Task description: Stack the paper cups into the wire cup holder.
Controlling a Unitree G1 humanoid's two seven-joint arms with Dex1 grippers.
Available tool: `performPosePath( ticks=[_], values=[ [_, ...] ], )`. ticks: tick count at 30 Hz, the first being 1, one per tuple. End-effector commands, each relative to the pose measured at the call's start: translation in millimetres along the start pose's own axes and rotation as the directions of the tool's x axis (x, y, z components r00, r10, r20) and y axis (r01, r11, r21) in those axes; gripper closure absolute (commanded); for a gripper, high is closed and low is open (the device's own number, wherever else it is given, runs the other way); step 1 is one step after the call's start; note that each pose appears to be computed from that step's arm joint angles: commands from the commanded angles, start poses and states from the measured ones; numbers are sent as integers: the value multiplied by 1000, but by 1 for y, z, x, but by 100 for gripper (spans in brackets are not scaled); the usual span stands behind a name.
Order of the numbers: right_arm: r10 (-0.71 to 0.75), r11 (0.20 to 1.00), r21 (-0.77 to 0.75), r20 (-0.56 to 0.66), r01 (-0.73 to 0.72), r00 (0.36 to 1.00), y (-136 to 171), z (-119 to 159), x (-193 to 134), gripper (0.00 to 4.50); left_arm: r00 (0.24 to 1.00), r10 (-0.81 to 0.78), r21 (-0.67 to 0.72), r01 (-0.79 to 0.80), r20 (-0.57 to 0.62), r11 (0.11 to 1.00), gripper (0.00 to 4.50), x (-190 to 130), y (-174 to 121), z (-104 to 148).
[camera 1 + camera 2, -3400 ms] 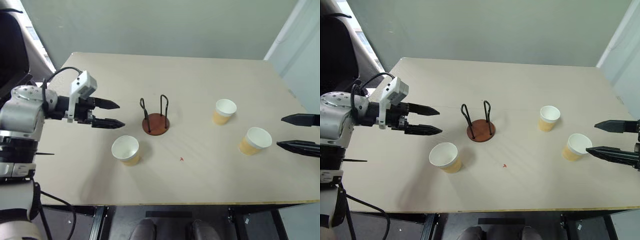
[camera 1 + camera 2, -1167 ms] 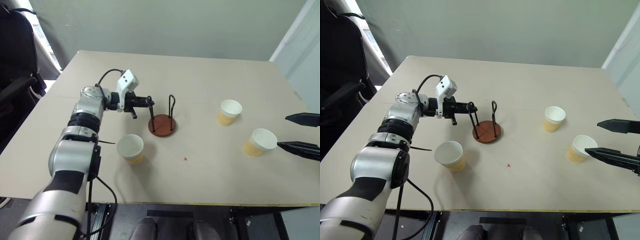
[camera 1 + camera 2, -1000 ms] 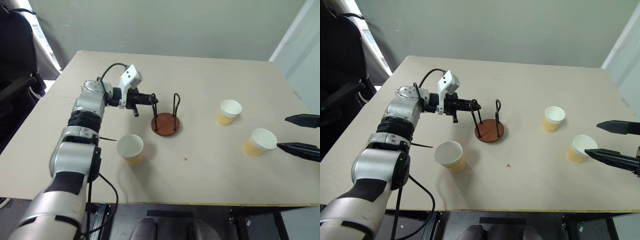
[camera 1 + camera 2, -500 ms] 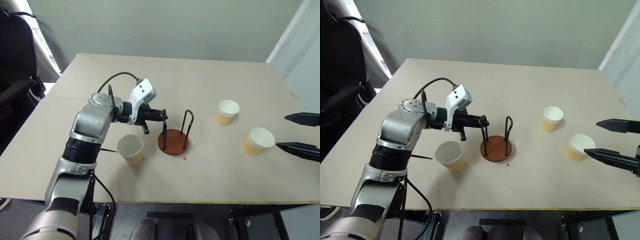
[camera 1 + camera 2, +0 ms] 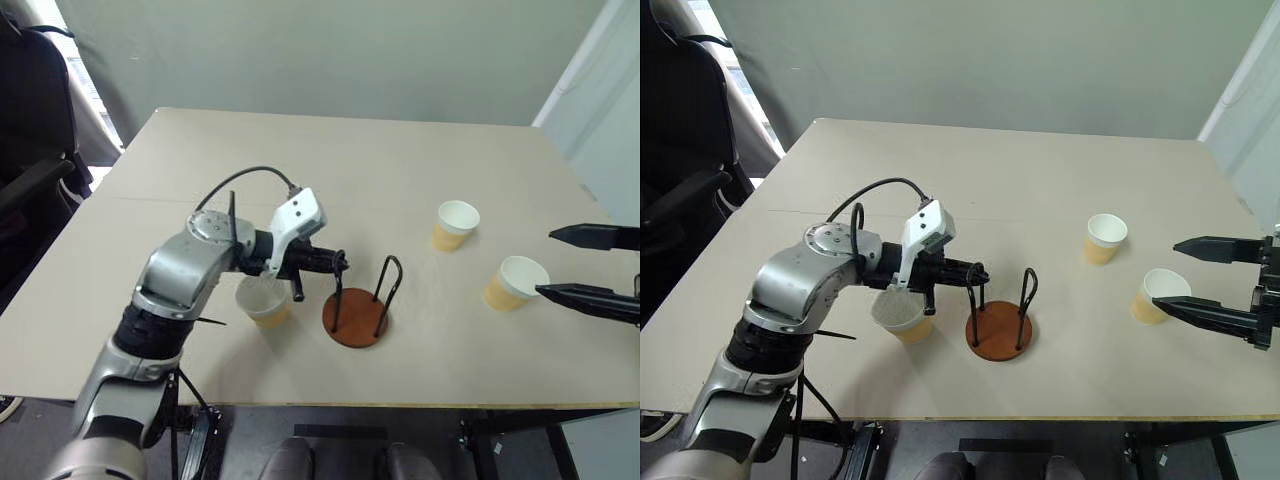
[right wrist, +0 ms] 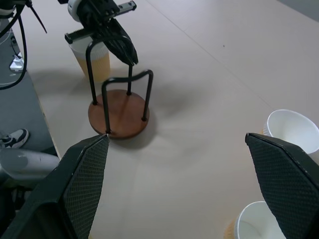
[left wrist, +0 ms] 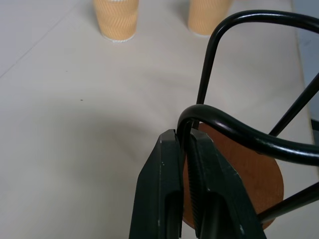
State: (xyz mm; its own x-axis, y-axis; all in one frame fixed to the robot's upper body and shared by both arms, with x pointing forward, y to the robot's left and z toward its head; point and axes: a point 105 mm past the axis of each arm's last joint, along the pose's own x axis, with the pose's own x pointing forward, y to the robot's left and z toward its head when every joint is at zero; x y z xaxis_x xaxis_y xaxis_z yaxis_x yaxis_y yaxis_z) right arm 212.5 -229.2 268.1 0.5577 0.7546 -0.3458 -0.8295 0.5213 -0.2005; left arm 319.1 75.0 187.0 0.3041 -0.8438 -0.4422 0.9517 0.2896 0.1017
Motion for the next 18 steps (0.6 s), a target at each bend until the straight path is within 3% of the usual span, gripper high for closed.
performPosePath(
  ticks=[1,18],
  values=[
    [-1,999,-44,18,1,1000,3,9,-1,5,1000,8,33,-9,30,999,447,5,-4,7],
    [18,999,-48,14,-17,1000,2,11,3,5,998,0,85,5,-66,996,447,17,-21,-19]
  ],
)
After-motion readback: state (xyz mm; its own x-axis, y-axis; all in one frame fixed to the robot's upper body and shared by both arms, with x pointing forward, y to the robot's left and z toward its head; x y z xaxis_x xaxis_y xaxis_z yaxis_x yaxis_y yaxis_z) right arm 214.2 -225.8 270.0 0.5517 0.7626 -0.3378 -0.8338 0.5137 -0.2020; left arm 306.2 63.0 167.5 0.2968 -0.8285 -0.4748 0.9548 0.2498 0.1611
